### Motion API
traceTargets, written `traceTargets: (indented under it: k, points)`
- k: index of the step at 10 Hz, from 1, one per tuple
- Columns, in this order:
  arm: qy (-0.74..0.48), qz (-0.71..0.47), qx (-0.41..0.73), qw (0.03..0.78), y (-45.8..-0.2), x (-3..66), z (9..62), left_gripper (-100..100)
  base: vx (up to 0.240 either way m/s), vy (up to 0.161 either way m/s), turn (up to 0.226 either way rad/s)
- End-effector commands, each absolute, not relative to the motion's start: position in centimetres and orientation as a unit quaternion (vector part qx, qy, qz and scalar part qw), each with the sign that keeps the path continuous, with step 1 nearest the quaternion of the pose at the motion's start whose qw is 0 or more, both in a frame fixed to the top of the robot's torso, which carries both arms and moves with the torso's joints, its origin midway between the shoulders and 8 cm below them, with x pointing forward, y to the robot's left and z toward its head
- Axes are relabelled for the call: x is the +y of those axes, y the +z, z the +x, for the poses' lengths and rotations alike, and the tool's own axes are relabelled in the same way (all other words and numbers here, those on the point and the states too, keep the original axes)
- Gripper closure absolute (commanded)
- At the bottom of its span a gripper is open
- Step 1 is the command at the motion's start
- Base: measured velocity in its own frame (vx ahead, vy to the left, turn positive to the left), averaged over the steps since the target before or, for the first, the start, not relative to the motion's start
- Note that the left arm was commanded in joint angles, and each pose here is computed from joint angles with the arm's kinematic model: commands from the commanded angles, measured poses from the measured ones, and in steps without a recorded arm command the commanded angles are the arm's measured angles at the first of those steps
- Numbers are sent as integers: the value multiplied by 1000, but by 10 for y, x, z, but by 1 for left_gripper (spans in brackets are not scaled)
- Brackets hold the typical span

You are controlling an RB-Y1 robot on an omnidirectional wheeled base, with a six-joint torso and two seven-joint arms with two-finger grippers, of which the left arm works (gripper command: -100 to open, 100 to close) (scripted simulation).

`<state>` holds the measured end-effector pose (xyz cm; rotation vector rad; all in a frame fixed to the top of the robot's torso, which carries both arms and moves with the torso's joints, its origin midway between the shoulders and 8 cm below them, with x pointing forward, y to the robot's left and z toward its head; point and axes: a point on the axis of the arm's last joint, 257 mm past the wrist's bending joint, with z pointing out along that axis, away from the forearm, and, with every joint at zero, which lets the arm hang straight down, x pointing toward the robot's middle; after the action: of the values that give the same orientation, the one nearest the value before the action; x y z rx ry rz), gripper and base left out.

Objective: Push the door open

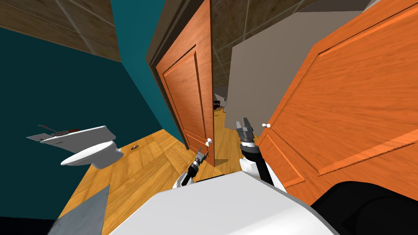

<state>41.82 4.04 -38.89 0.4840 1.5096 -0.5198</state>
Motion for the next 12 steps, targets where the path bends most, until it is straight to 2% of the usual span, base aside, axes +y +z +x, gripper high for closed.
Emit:
traceTargets:
  k: [1, 5, 6, 12]
  points:
    - [-230, 213, 671, 672, -390, 40, 418, -100, 180, -112, -25]
    - [-228, 210, 673, 672, -391, 40, 418, -100, 161, -98, -19]
    - [-228, 210, 673, 672, -391, 40, 418, 100, -11, -1, 1]
    - [-240, 192, 677, 669, -389, 42, 421, 100, -4, 0, -12]
